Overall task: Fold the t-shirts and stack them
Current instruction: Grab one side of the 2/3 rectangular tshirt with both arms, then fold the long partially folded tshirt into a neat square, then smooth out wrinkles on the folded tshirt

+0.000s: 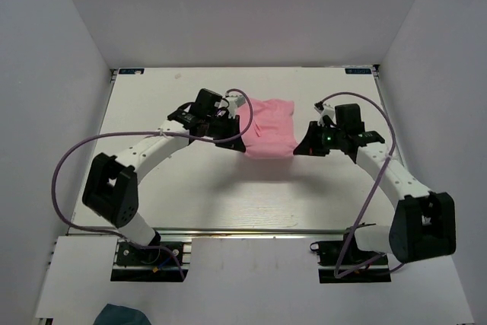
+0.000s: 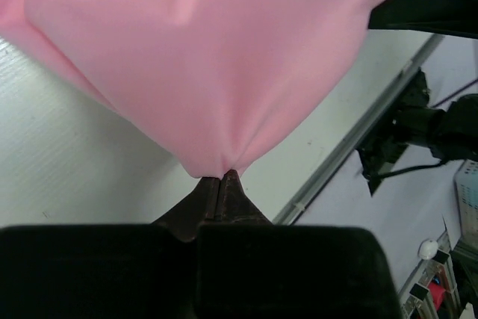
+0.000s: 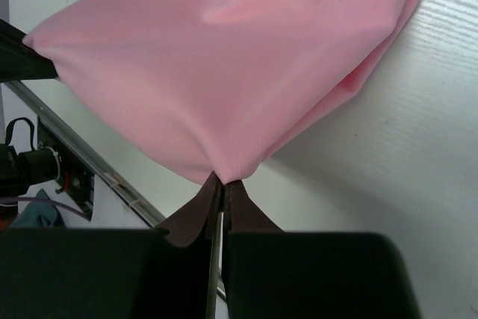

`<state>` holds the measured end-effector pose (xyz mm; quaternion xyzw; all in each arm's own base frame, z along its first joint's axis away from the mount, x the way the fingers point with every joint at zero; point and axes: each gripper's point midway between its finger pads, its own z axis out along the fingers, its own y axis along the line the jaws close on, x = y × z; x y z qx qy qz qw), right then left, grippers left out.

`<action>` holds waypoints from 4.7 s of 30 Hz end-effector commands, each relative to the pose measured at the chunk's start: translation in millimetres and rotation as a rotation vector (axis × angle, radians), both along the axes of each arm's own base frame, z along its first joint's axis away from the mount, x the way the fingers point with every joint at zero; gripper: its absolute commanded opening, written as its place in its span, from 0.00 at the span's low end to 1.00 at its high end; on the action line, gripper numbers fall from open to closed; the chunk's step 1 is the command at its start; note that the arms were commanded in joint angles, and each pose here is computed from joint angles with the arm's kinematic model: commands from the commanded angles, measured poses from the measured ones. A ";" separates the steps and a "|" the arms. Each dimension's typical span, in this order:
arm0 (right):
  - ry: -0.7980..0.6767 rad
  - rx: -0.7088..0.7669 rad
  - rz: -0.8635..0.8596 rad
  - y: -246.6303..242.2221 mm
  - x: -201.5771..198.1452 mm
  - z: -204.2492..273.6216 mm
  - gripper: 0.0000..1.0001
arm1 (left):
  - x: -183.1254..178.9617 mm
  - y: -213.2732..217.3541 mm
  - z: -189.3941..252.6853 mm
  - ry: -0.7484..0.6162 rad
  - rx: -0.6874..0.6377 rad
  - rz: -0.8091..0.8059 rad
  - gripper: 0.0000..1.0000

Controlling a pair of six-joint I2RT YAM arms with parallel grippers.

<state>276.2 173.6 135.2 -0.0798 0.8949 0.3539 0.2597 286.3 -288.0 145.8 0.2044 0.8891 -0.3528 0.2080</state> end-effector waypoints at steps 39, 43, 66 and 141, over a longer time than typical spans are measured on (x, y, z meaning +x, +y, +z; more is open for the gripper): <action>-0.059 0.089 -0.058 20.4 220.0 25.9 0.00 | 234.3 16.2 25.6 -0.140 0.029 0.449 0.01; -0.039 0.097 -0.080 19.5 238.8 13.0 0.00 | 252.1 6.1 8.8 -0.130 -0.027 0.389 0.07; -0.134 0.240 0.088 42.2 229.8 38.7 0.90 | 251.7 19.3 -37.1 -0.184 0.086 0.270 1.00; -0.120 0.373 0.271 39.6 119.9 28.2 0.90 | 254.2 86.3 -45.1 -0.272 0.240 0.344 0.00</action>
